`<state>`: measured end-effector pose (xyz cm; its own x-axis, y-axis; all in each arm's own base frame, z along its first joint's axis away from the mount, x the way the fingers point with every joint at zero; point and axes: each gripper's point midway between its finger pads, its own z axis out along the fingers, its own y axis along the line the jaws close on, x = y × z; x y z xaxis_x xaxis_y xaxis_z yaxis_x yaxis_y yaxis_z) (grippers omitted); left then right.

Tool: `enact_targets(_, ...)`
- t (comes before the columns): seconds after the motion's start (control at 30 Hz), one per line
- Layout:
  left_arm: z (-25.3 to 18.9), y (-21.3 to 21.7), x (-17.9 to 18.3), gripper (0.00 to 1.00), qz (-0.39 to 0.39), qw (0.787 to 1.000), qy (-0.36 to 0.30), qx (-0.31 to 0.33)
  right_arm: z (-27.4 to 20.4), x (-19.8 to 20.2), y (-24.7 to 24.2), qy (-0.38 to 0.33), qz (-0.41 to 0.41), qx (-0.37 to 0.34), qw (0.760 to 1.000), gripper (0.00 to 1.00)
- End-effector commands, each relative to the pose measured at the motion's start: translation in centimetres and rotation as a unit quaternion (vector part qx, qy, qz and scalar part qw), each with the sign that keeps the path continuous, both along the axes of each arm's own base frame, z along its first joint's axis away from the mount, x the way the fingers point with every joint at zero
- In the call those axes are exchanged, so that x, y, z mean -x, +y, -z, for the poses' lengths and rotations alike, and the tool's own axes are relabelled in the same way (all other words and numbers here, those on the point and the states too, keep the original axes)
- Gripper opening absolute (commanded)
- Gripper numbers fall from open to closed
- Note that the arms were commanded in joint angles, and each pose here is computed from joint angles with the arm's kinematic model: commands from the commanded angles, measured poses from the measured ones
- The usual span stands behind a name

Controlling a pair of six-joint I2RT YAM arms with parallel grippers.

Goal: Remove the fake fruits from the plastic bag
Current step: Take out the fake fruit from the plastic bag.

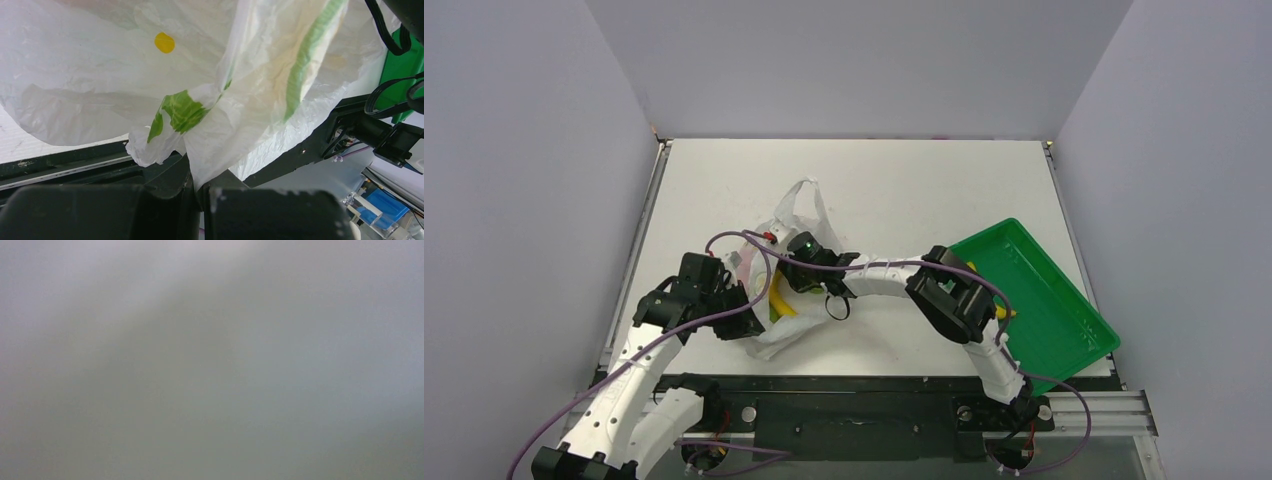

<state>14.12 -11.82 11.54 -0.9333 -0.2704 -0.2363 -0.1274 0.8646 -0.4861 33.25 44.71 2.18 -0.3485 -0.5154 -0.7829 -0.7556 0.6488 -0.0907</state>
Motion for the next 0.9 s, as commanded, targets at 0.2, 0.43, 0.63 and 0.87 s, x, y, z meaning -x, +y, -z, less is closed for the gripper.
enact_targets(0.2, -1.1, -0.3, -0.9, 0.00, 0.018, 0.999, -0.029, 0.001, -3.3, 1.3, 0.0, 0.014, 0.003, -0.036, 0.999, 0.08)
enact_targets(0.43, -0.5, -0.3, -0.5, 0.00, 0.023, 1.000, -0.021, 0.002, -8.5, 1.7, 0.8, 0.016, 0.019, -0.113, 0.993, 0.00)
enact_targets(0.63, -0.3, -0.6, -0.7, 0.00, 0.025, 1.000, -0.015, 0.006, -12.1, 3.1, 0.6, 0.025, 0.014, -0.171, 0.985, 0.00)
enact_targets(0.87, -1.1, -0.6, -1.5, 0.00, 0.018, 0.999, -0.039, 0.009, -13.7, 5.6, 1.2, 0.060, -0.017, -0.227, 0.972, 0.00)
